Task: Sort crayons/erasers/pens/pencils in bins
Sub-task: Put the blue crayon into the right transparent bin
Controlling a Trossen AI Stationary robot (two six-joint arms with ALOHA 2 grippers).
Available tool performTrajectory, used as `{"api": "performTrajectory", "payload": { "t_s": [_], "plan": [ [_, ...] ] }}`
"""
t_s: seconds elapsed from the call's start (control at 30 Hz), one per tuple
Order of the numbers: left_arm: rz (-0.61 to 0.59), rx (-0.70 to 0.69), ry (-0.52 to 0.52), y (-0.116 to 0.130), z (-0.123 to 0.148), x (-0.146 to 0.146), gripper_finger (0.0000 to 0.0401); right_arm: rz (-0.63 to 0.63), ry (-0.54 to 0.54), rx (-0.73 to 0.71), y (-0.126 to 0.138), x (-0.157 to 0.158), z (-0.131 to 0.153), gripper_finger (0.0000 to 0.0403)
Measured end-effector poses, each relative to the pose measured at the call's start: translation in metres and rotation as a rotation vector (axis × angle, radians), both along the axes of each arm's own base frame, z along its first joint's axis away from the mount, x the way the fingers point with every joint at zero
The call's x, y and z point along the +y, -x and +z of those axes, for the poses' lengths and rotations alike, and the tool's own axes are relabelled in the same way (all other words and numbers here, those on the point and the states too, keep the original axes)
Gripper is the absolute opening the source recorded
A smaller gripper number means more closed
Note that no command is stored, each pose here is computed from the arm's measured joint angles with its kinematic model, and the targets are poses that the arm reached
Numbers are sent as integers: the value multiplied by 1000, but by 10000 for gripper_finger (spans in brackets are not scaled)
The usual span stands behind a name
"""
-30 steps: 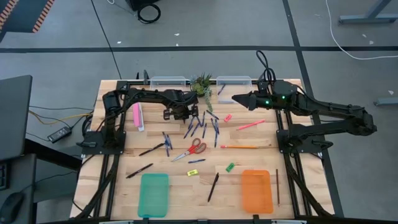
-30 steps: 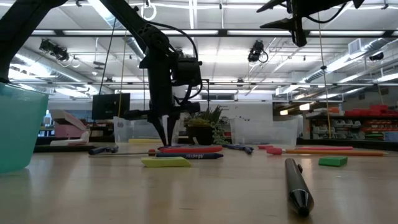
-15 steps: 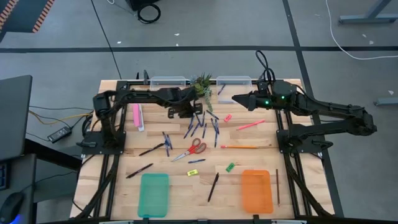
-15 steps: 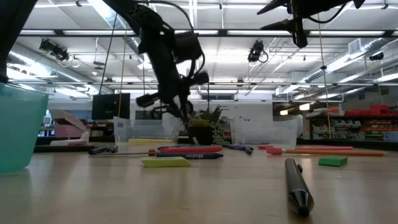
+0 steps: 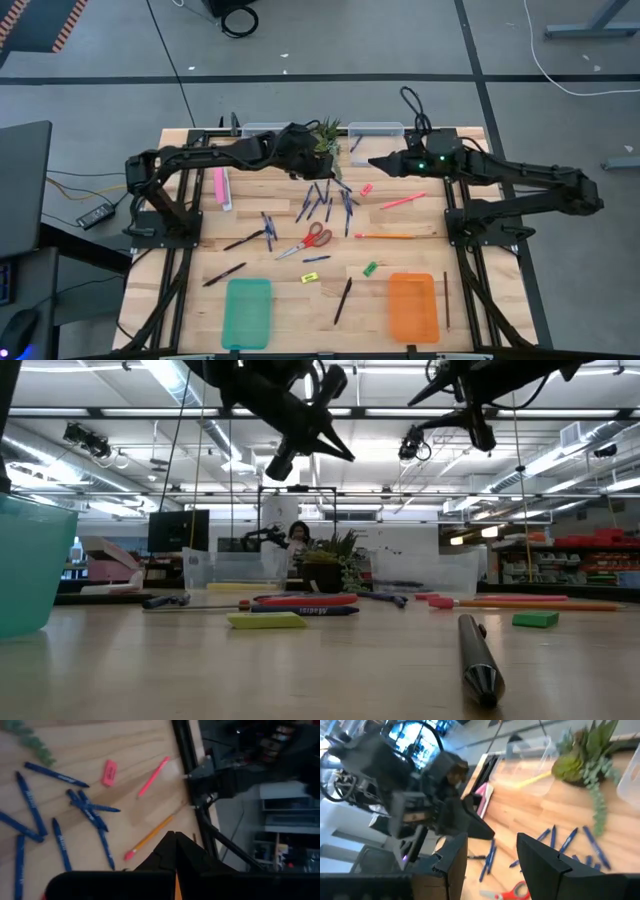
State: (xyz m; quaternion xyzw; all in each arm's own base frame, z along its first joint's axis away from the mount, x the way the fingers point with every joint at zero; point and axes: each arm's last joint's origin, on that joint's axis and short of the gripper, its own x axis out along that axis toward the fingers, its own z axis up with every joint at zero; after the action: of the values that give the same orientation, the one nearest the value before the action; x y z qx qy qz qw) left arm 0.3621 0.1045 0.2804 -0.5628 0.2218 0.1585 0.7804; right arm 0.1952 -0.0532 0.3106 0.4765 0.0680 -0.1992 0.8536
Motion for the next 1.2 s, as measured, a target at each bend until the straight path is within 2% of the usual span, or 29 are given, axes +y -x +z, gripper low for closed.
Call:
{"api": "performTrajectory", "payload": {
  "t_s": [0.2,0.3,0.43,0.5,0.67,0.83,0.9,1.03,1.2],
  "plan": [
    [-44,6,-9,0,-1,-4,15,47,-29,72,-5,1,-10,177],
    [-122,-7,-56,0,-1,-5,27,95,-9,207,-4,2,-22,177],
    [-257,-50,-117,6,6,-2,31,358,95,350,-14,11,-41,177],
    [-285,-68,-123,12,13,2,27,476,153,400,-22,17,-50,177],
    [-269,-94,-167,37,36,14,15,669,303,521,-44,38,-75,177],
    [-211,-148,-212,63,62,24,13,776,458,603,-78,55,-86,177],
    [-191,-170,-230,71,71,26,16,782,512,631,-95,57,-87,177],
    [-161,-185,-245,83,80,29,16,799,556,678,-128,54,-92,177],
    [-157,-181,-244,88,83,28,10,873,524,791,-152,49,-114,177]
  ]
}}
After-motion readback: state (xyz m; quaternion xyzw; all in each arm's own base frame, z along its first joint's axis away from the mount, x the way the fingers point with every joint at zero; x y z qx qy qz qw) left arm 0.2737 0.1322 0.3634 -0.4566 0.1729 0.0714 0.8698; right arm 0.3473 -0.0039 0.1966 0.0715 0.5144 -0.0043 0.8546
